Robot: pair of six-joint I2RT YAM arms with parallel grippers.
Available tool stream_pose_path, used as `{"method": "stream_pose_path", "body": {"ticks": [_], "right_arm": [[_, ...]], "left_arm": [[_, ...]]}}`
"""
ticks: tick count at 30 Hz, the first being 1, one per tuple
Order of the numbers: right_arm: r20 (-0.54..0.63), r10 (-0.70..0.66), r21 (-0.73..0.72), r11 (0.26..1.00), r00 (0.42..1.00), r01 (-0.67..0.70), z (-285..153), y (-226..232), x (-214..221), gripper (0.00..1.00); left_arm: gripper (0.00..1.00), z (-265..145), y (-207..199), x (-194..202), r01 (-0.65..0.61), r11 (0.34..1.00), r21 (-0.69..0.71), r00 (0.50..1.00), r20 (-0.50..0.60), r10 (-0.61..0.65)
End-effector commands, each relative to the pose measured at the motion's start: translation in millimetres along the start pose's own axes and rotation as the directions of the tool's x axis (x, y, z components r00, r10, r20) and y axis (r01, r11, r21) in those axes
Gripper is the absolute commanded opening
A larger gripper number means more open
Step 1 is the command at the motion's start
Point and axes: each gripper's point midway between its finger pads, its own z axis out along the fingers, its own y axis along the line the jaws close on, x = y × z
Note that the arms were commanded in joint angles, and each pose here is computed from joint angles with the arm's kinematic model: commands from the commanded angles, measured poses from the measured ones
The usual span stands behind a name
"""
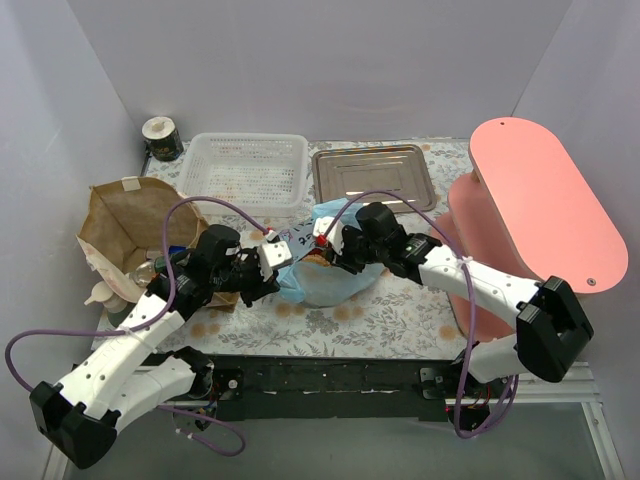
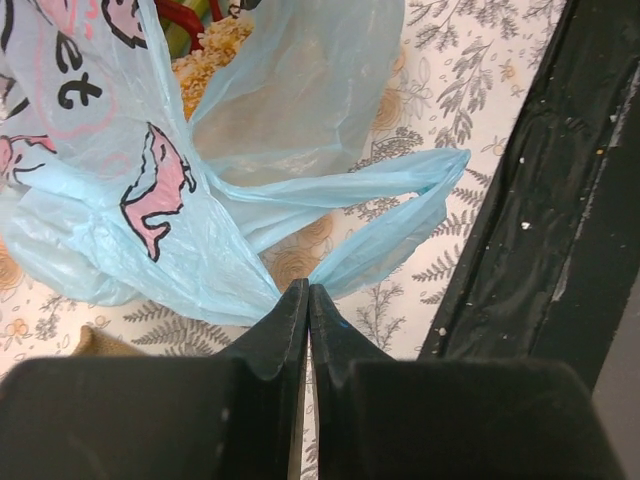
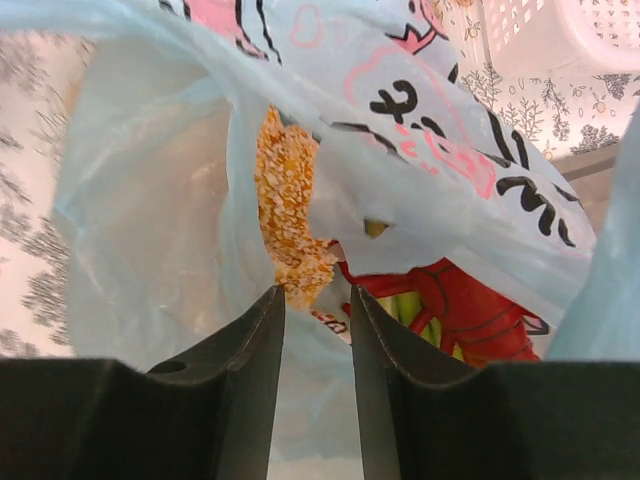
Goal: Untie the knot of the grocery bags and take out the mixed food
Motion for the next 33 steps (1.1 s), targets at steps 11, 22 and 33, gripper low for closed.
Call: {"method": "stream_pose_path", "body": {"ticks": [11, 22, 33], "right_arm": [[-0.079, -0.405, 0.083, 0.908, 0.911, 0.411, 21, -53, -6, 0.40], [-0.091, -0.413, 0.045, 0.907, 0.906, 0.418, 32, -85, -21, 0.38], [-0.192, -0.269, 0.042, 0.958, 0.944, 0.282, 26, -67, 26, 0.38]], "left_arm": [[0.00, -13, 21, 1, -0.093, 0.987, -0.134, 0.995, 0.008, 0.095], [0.00, -12, 27, -3, -0.078, 0.984, -0.160, 0.996, 0.028, 0.084], [0.00, -10, 34, -1, -0.064, 0.982, -0.178, 0.997, 0.018, 0.068]]}}
